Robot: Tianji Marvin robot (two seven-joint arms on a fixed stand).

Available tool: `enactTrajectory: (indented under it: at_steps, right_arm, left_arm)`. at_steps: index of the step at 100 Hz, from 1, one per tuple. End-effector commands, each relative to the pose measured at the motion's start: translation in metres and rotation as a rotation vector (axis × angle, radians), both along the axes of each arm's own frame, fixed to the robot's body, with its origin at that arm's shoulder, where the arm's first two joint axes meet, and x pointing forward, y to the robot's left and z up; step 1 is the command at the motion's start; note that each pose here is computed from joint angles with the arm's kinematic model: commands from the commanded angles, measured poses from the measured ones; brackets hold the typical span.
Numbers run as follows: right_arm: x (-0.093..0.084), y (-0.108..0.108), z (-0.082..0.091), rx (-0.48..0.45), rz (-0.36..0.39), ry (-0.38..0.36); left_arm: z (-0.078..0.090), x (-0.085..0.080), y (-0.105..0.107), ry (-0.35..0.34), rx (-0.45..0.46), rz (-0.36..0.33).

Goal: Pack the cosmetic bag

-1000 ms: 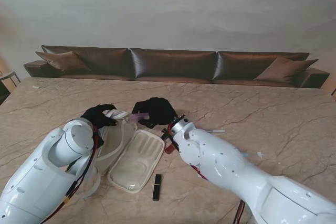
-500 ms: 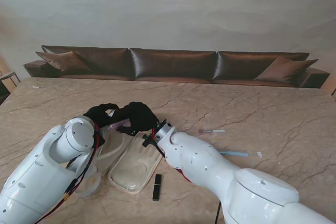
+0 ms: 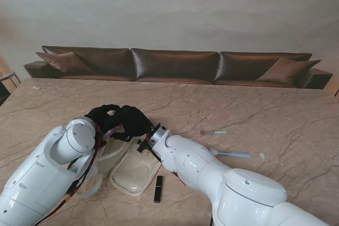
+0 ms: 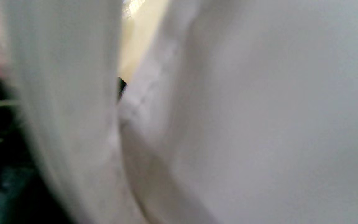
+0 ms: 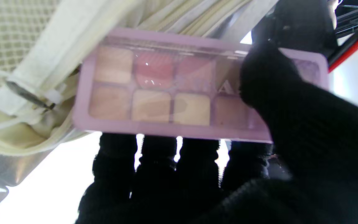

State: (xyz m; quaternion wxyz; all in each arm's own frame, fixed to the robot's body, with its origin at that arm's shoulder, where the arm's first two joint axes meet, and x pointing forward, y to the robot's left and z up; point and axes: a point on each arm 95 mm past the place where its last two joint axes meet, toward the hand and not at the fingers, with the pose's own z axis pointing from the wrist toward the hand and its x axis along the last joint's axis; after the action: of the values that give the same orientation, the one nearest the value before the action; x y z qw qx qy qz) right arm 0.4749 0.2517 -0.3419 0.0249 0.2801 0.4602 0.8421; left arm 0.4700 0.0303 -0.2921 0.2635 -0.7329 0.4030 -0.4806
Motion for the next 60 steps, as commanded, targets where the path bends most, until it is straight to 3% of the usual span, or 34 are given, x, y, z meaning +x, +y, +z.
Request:
enactTrajectory:
  at_steps: [1, 38, 60]
  right_arm:
    - [-0.0067, 0.0078, 0.0037, 0.042, 0.059, 0.004]
    - [-0.0007, 0.0021, -0.0022, -0.118, 0.107, -0.012]
    - [0.0001, -0.0010, -0.0052, -0.150, 0.092, -0.030]
  left_arm:
    - [-0.0074, -0.0034, -0.0073, 0.022, -0.017, -0.015]
    - [-0.0065, -0.0045, -0.0050, 0.021, -0.009, -0.016]
    - [-0.0081, -0.0051, -0.0064, 0.024, -0.014, -0.013]
